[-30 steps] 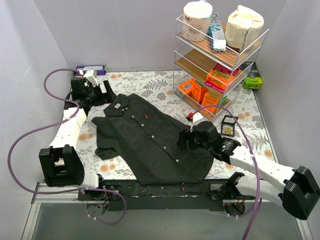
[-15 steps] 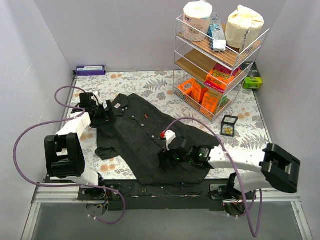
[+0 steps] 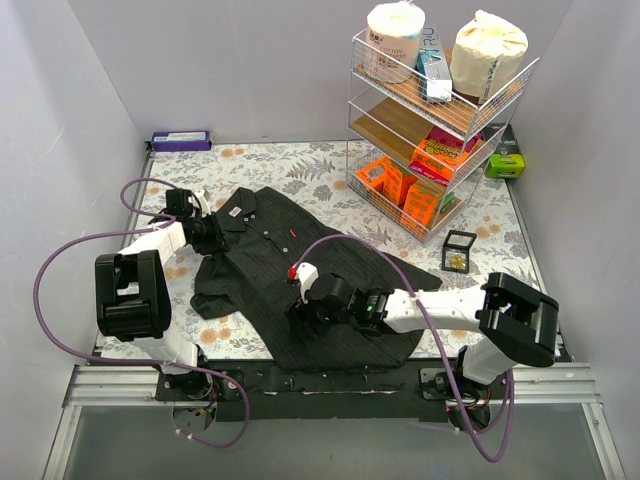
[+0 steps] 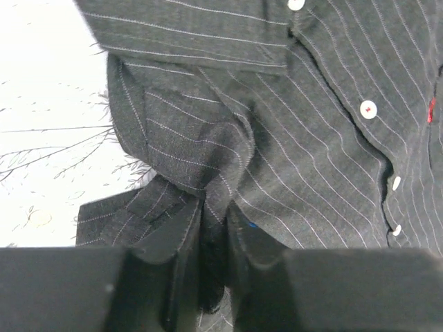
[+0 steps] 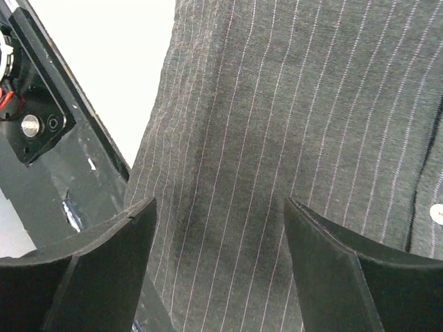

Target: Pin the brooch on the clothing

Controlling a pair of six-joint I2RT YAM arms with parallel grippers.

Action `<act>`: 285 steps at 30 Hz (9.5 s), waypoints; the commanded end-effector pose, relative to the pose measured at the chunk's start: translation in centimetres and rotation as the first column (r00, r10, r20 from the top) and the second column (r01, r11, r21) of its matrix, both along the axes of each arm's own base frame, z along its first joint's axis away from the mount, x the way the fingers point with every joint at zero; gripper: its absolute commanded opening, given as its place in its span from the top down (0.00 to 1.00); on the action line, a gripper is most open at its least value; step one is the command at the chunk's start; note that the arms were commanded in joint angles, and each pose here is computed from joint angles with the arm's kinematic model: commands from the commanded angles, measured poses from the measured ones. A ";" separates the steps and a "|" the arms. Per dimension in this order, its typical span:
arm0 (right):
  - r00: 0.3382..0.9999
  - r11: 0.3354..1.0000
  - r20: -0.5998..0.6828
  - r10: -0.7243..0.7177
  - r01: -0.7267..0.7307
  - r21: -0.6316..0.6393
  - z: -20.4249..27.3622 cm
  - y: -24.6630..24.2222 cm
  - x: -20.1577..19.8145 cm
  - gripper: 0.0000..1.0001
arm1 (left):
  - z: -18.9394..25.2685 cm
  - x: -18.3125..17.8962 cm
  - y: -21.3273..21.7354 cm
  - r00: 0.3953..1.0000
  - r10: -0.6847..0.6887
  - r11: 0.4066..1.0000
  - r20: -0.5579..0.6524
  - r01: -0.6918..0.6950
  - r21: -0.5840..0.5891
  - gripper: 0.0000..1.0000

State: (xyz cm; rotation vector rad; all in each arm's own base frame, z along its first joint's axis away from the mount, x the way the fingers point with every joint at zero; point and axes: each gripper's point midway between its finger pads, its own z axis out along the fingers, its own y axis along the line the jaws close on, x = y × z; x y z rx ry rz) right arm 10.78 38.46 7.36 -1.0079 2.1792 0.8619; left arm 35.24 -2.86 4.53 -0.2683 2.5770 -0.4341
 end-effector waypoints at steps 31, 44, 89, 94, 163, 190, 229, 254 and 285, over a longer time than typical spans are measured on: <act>0.852 0.851 0.094 -0.515 0.521 -0.056 0.7 -13.9 15.2 0.99 | 15.6 7.7 -10.5 0.877 -0.180 0.981 0.445 0.191 0.020 0.02; 0.870 0.871 0.050 -0.491 0.491 0.020 1.1 -13.4 16.0 0.99 | 7.0 -7.0 -6.2 0.982 0.145 0.987 0.125 -0.134 -0.089 0.02; 0.867 0.868 0.049 -0.495 0.493 0.058 1.6 -13.8 16.0 0.99 | -1.6 -10.6 -2.7 0.804 0.578 0.726 -0.137 -0.584 -0.362 0.55; 0.866 0.868 0.052 -0.497 0.494 0.054 1.6 -13.9 16.0 0.99 | 0.2 -8.5 -3.3 0.845 0.531 0.756 -0.059 -0.504 -0.417 1.00; 1.000 0.998 0.021 0.021 -0.022 0.056 4.3 3.1 2.2 0.39 | 3.0 3.6 -6.6 0.991 -0.027 0.942 0.130 0.069 -0.327 0.14; 0.951 0.963 0.152 -0.269 0.271 0.008 2.4 -8.2 28.1 0.24 | 6.3 4.3 -5.3 0.965 -0.035 0.983 0.260 0.081 -0.166 1.00; 0.924 0.953 0.232 -0.303 0.296 0.065 11.2 -6.4 27.9 0.99 | 6.8 4.6 -1.7 0.965 0.050 0.997 0.258 -0.034 -0.069 1.00; 0.935 0.974 0.274 -0.225 0.222 0.043 12.1 -1.5 10.0 0.18 | 12.1 0.8 -11.8 0.850 -0.252 0.902 0.462 0.380 -0.207 0.02; 0.871 0.832 0.117 -0.477 0.490 -0.259 -3.4 -12.3 18.5 0.43 | 6.0 1.1 -21.7 0.829 -0.512 0.856 0.225 0.515 0.052 0.02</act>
